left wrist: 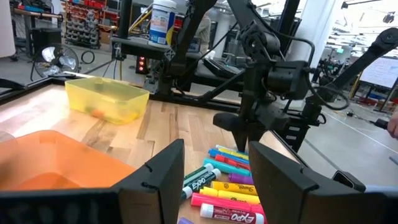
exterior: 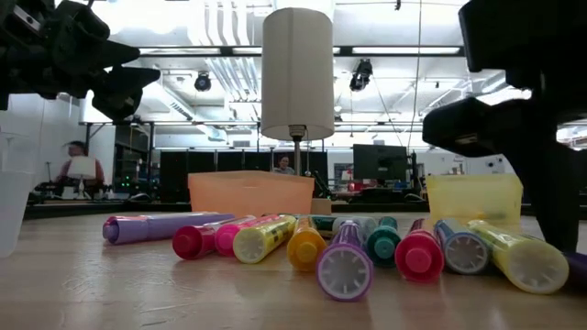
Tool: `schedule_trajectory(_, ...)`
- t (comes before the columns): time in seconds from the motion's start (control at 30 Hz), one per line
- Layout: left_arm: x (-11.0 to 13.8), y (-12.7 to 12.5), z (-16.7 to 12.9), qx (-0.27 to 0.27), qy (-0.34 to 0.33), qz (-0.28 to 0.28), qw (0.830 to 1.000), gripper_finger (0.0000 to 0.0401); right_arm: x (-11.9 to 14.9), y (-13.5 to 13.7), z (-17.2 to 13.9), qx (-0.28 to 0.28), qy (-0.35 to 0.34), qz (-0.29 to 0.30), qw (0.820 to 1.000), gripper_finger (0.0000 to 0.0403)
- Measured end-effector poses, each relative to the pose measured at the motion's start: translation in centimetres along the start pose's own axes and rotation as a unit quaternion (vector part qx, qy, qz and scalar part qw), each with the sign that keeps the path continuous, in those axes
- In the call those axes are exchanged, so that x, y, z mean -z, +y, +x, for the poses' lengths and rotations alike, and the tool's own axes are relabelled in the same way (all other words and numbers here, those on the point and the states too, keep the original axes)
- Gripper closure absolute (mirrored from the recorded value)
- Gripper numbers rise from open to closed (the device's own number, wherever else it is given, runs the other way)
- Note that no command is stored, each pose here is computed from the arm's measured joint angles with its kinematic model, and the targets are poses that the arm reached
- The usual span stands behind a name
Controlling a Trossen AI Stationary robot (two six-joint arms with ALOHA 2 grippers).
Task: Pick & Place Markers
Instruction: Put the small green marker pen into the yellow bin
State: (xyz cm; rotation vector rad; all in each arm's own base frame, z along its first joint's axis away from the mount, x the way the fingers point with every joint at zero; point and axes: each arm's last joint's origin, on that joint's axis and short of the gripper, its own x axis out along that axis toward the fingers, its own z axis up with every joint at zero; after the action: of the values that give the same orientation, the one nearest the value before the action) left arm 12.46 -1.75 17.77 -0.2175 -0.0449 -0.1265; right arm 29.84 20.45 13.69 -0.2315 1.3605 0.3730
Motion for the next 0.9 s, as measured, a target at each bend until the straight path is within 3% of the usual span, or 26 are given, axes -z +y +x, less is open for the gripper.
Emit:
schedule_trajectory(0.53,0.0,0.0,0.0,0.000,0.000,0.000,1.000,0.0227,0.1,-0.1,-0.1,0.007,0.005,0.003,1.000,0.0365)
schedule_trajectory(0.9,0.0,0.0,0.0,0.000,0.000,0.000,1.000,0.0227,-0.1,-0.6,-1.6,0.037,0.058,0.017,0.997,0.0366)
